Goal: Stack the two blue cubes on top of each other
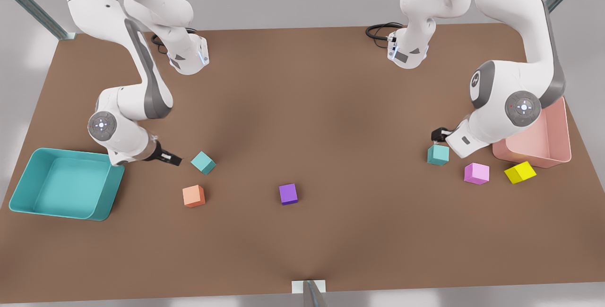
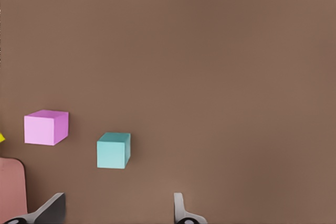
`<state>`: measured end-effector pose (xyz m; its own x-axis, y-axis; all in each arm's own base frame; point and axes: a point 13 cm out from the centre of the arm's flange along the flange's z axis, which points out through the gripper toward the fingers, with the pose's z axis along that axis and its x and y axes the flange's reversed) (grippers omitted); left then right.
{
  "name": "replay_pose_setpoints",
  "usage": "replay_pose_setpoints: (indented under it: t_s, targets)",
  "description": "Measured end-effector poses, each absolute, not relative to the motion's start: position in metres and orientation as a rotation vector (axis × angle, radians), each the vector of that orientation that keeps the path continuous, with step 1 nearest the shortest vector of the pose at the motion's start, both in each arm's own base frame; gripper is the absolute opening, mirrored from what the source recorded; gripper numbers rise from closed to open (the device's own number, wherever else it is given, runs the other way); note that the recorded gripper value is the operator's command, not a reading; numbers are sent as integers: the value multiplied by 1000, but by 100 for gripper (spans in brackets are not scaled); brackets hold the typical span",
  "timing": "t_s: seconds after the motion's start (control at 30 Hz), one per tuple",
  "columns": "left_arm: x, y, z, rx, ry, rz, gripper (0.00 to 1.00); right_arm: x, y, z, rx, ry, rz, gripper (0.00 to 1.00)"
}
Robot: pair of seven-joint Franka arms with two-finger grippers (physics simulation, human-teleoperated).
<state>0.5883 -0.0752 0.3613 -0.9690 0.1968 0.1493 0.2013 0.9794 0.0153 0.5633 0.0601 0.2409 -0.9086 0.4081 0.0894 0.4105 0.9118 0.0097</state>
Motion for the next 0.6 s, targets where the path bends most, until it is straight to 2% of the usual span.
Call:
replay_pose_setpoints:
  t_s: [0.2,0.4,0.6]
  targets:
    - [598,-76,340,-303,-2979,-47,100,552,90,222,-894,-2881,-70,100]
    - [602,-69,331,-280,-2974,-46,100,509,135,179,-1121,-2728,-126,100]
    - [602,-60,320,-252,-2961,-45,100,513,148,163,-1321,-2647,-185,100]
